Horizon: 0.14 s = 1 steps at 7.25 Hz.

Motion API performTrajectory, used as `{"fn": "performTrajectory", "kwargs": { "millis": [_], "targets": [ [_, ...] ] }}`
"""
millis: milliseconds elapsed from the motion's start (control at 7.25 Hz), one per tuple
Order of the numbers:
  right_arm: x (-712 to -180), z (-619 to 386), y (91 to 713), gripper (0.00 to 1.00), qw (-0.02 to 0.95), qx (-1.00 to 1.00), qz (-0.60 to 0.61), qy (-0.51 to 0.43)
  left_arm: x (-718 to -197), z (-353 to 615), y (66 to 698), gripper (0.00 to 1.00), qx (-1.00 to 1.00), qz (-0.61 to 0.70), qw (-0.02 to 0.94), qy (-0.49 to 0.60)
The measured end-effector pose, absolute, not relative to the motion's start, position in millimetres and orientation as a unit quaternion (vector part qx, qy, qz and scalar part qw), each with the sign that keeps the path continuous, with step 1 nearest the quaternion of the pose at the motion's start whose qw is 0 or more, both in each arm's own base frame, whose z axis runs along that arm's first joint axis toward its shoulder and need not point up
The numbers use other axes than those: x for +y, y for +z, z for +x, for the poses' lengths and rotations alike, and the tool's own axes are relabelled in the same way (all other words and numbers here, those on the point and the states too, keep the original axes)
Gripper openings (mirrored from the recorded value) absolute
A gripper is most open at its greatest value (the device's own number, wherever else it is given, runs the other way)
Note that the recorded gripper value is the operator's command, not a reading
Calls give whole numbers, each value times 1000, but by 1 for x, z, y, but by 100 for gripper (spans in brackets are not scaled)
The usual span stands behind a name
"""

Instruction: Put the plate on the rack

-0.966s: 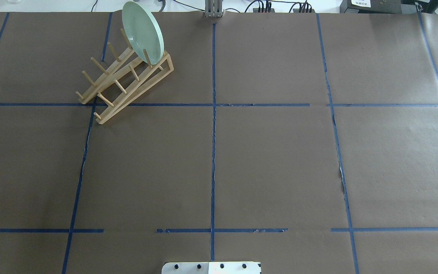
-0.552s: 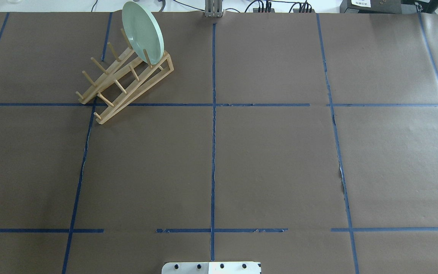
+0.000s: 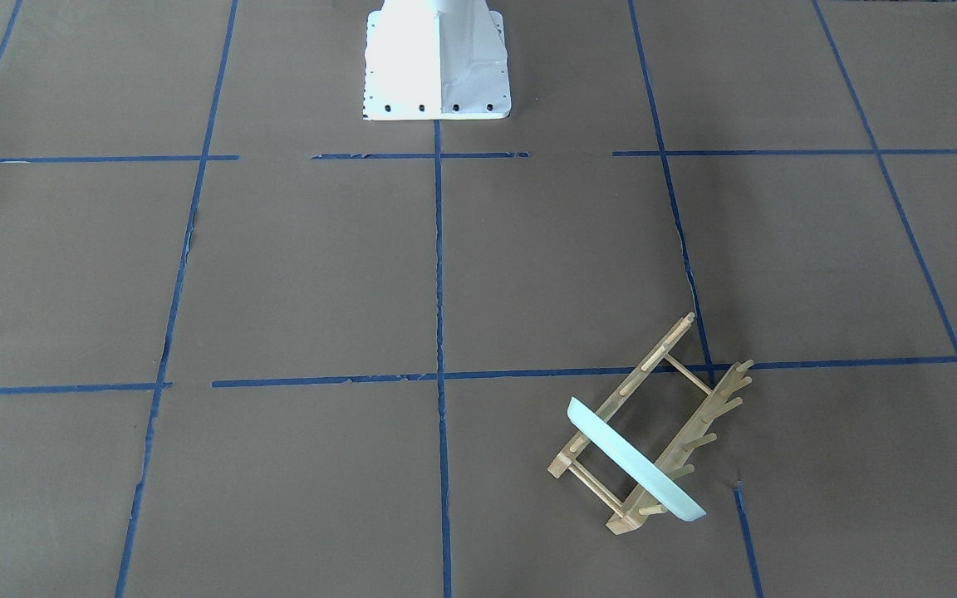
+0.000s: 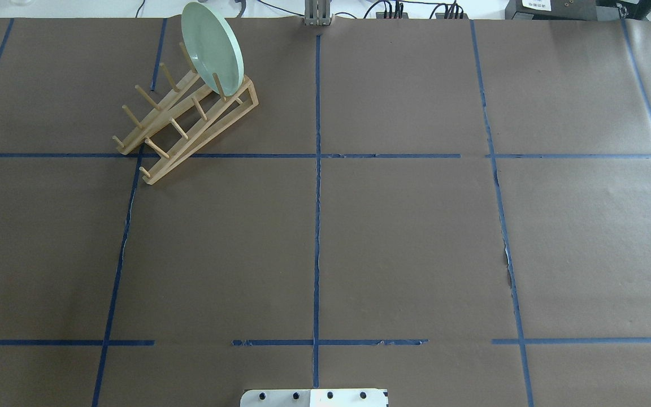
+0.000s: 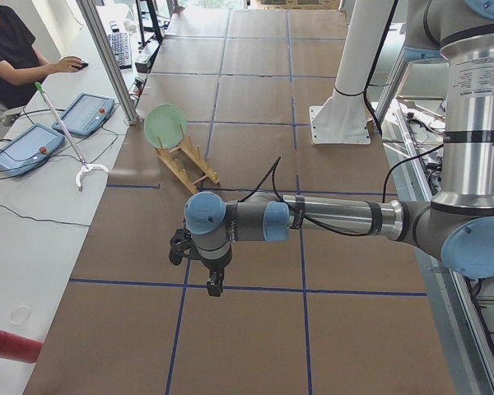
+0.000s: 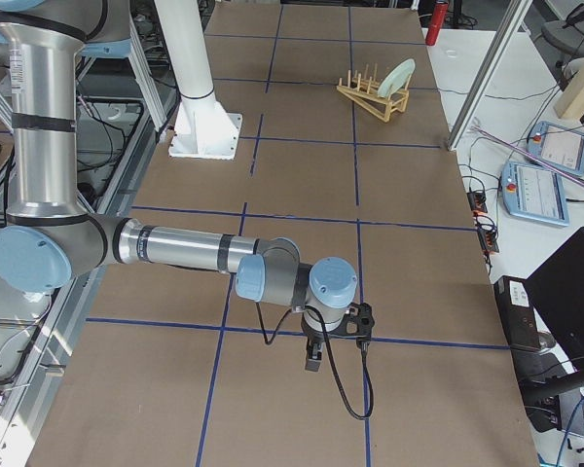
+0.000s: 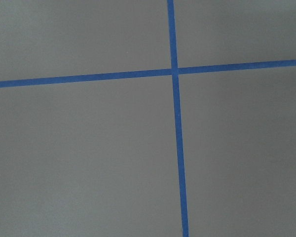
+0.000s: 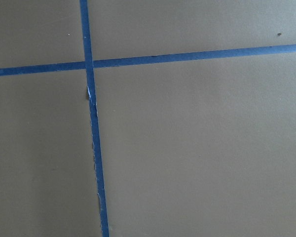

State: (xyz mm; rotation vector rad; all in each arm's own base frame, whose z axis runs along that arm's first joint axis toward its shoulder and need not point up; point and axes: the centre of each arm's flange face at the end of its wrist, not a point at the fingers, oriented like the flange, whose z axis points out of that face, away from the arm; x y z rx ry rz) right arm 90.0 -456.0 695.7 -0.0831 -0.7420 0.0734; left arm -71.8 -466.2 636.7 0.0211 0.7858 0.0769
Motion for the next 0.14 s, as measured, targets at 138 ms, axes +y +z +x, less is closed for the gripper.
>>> {"fn": "performTrajectory", "kwargs": {
  "millis": [138],
  "targets": [
    [-456,90,696,100,930,-362,-41,36,-466,-72,636,100,383,11,923,38]
  ]
}}
